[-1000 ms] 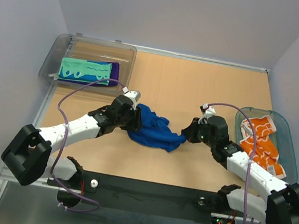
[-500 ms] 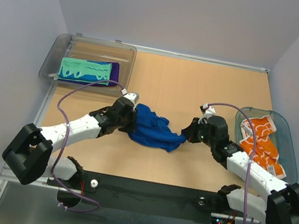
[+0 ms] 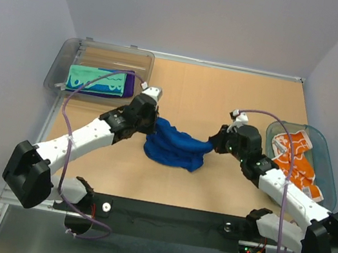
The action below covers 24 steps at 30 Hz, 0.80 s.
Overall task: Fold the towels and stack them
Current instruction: Flatten out the crumpled towel
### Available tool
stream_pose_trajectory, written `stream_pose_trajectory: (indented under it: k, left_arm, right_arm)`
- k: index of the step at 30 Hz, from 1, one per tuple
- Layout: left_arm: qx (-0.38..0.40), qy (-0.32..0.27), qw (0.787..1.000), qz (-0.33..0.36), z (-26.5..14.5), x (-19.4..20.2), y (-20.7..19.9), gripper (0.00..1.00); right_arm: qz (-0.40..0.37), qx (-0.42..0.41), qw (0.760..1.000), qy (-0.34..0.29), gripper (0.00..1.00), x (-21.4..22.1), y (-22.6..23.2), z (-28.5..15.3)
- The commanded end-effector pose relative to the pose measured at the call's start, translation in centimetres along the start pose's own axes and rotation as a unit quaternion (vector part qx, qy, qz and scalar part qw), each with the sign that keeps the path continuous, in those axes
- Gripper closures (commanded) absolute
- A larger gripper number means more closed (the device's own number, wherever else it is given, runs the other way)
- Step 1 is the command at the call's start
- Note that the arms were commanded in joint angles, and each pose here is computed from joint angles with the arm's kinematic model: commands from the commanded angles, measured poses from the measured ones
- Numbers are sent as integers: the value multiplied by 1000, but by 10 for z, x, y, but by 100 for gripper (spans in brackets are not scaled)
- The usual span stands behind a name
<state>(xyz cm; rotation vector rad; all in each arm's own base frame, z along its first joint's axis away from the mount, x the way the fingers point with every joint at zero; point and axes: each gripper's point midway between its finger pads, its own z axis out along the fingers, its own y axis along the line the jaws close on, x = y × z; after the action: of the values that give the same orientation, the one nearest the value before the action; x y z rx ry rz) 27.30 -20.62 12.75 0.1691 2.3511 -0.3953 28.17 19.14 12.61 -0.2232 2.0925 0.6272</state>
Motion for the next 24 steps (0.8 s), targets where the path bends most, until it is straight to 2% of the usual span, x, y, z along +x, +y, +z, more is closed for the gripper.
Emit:
stream_pose_trajectory:
  k: [1,3,4,6,7,8,9,11,14,15,17,20,21,22,23,24]
  left_arm:
    - [-45,-111,992,26,-51,-96,-1,100]
    - [-61,-128,989,33,-64,-121,0,100]
    - [-62,-160,985,35,-79,-154,-6,100]
    - [-75,-181,980,37,-91,-181,-5,100]
    - [-72,-213,974,36,-107,-214,-11,100]
    - [-76,-222,971,38,-114,-227,-12,100]
    - [-75,-237,968,39,-123,-242,-16,100]
    - [-45,-311,948,38,-179,-301,-36,100]
    - [-14,-354,933,59,-213,-331,-53,100]
    - [3,-388,920,57,-243,-346,-59,100]
    - [40,-421,902,82,-276,-353,-70,100]
    - [106,-489,856,129,-340,-355,-88,100]
    - [118,-490,851,144,-343,-349,-92,100]
    - [153,-511,830,165,-374,-338,-98,100]
    - [165,-521,818,180,-386,-332,-100,100]
    - [185,-541,796,199,-409,-321,-102,100]
  right_arm:
    - [-52,50,987,-140,91,-109,2,-16]
    - [-70,90,980,-163,91,-135,-7,-19]
    - [-86,97,972,-198,92,-171,-2,-29]
    - [-100,118,962,-227,91,-204,-2,-37]
    - [-117,129,957,-232,92,-217,-4,-35]
    - [-119,130,947,-270,92,-255,4,-51]
    - [-124,133,941,-285,92,-272,7,-57]
    - [-146,129,924,-328,92,-317,21,-78]
    - [-179,121,899,-381,92,-363,43,-115]
    - [-198,113,891,-393,92,-373,51,-126]
    - [-217,98,877,-417,92,-386,65,-151]
    - [-253,63,852,-454,92,-396,90,-196]
    - [-269,49,845,-460,92,-395,98,-207]
    - [-280,34,838,-467,92,-393,106,-217]
    - [-287,24,833,-471,92,-391,111,-226]
    - [-300,5,823,-483,92,-387,121,-247]
